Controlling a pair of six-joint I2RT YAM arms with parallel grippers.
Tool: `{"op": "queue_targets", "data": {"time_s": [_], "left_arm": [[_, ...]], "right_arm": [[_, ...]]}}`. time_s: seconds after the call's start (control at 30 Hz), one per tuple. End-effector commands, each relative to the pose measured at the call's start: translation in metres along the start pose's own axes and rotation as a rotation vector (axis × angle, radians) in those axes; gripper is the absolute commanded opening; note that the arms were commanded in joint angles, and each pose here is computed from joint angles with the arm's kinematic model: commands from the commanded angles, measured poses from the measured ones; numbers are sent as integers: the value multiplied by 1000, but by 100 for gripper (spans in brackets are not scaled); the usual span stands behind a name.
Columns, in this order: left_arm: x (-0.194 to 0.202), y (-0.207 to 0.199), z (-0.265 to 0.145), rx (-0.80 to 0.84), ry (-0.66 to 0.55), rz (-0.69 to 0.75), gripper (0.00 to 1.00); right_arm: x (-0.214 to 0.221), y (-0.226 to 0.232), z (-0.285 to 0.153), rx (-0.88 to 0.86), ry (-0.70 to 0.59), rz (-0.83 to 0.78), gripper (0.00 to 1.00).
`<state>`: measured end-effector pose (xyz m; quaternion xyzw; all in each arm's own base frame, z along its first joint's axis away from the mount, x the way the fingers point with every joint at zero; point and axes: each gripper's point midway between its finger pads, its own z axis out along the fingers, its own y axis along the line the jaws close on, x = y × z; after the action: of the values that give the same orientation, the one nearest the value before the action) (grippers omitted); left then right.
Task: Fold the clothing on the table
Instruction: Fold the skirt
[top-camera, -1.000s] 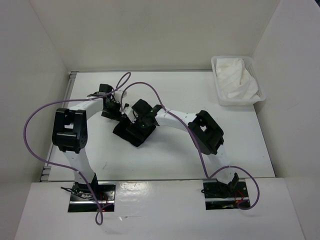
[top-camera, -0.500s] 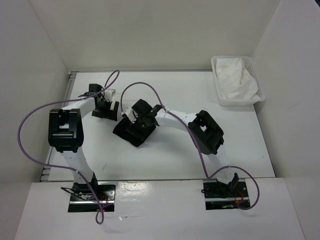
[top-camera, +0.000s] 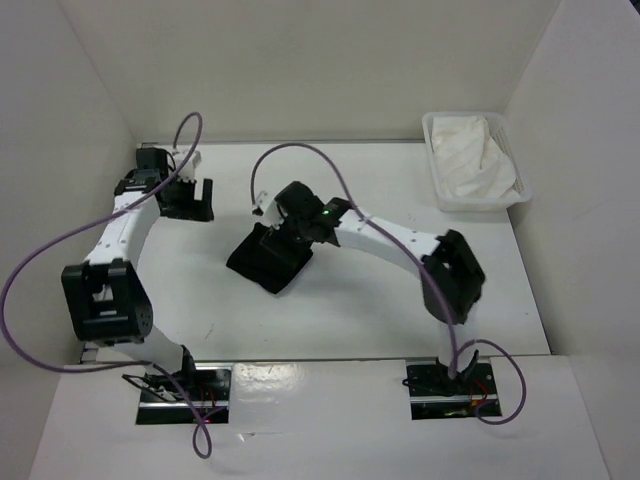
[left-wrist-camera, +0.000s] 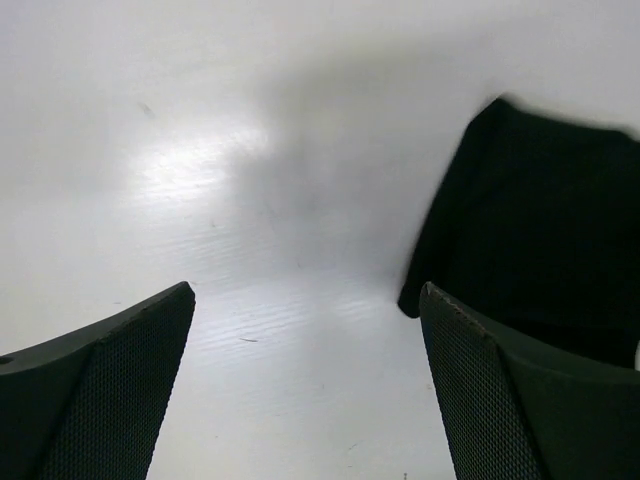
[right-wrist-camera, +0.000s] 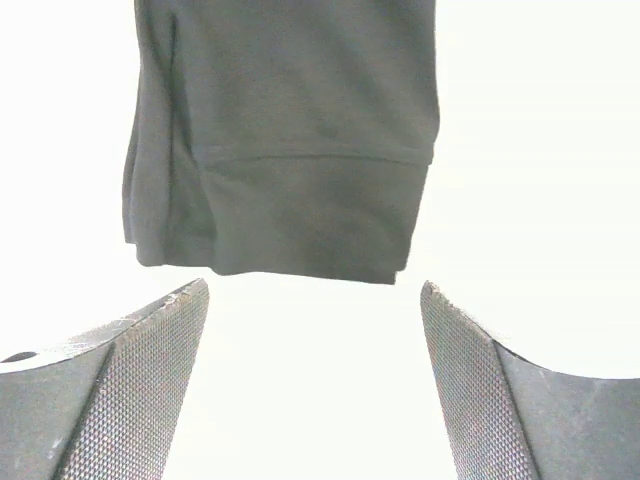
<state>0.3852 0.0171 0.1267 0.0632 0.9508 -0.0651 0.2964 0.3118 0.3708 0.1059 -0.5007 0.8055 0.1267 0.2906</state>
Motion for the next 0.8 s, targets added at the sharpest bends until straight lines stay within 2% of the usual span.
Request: {"op": "queue_targets", "data": {"time_s": [0.0, 0.03, 0.1, 0.17, 0.2, 0.23, 0.27, 0.3, 0.47, 0.6, 0.67, 0.77], "left_arm": [[-45, -9, -81, -49, -206, -22, 99], [-43, -2, -92, -67, -219, -37, 99], [-43, -2, -121, -84, -283, -60, 99], [-37, 5, -135, -112, -314, -92, 100], [-35, 4, -149, -126, -350, -91, 100], [-25, 5, -148, -130, -341, -110, 100], [-19, 10, -152, -147, -346, -126, 100], [-19, 10, -161, -160, -385, -137, 100], [2, 17, -161, -189, -392, -193, 100], [16, 35, -169, -254, -399, -243, 100], [27, 40, -164, -264, -366, -253, 100], [36, 39, -164, -266, -356, -239, 100]], "right_arm": [[-34, -55, -96, 256, -198, 19, 92], [-35, -69, -109, 298, -236, 56, 94], [-7, -115, -132, 388, -251, 185, 96], [2, -152, -182, 473, -362, 297, 99], [38, -190, -201, 565, -343, 406, 99], [48, -203, -226, 617, -383, 471, 99], [70, -212, -235, 652, -353, 511, 99], [101, -233, -254, 758, -319, 592, 99], [177, -228, -283, 909, -186, 730, 99], [203, -211, -280, 883, -145, 800, 99], [215, -205, -280, 887, -142, 815, 99], [224, -205, -302, 982, -180, 805, 99]]}}
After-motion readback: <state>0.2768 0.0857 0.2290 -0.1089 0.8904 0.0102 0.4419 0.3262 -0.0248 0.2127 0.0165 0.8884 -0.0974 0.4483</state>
